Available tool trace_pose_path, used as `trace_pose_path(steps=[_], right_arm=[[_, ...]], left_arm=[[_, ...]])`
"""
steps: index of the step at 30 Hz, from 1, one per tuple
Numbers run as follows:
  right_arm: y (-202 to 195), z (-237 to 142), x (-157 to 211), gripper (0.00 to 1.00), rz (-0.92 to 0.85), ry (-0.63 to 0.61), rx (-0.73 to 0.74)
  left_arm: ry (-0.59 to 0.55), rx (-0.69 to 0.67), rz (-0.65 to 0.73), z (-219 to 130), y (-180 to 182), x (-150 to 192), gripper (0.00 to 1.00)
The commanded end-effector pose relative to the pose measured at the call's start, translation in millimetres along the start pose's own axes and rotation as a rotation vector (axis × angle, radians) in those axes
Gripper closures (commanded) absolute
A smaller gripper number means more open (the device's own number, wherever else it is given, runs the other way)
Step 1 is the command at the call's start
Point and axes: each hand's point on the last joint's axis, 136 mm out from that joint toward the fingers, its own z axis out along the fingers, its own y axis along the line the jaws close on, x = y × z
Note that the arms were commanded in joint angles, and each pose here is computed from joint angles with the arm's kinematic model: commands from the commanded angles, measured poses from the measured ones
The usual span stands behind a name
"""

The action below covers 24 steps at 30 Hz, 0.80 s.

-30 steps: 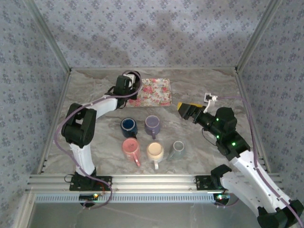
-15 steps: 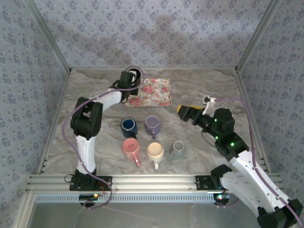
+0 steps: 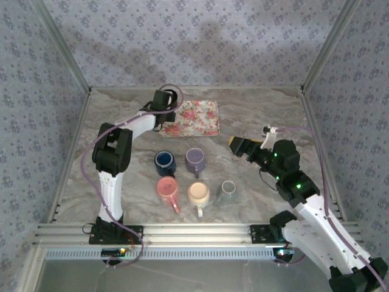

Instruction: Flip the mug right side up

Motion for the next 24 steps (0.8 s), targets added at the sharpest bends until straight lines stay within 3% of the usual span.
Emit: trace_pose_path(steps=[1, 17, 20, 24], right_arm=[[-3.5, -3.1, -3.6, 0.06, -0.018, -0.016, 0.022], [-2.5, -3.9, -1.9, 0.06, -0.026, -0.001, 0.022], [-0.9, -3.6, -2.4, 0.05, -0.029, 0.001, 0.016], [0.2, -2.3, -0.8, 0.05, -0.035, 0.011, 0.009]], left_arm=[[-0.104, -0.010, -0.051, -8.2, 5.0, -38.8, 1.00], [-0.069, -0.035, -0.057, 9.6, 14.3, -29.4, 0.99], [-0.071, -0.049, -0.066, 7.8, 17.1, -29.7, 0.90], [-0.071, -0.059, -0.088, 2.6, 18.6, -31.2, 0.60]])
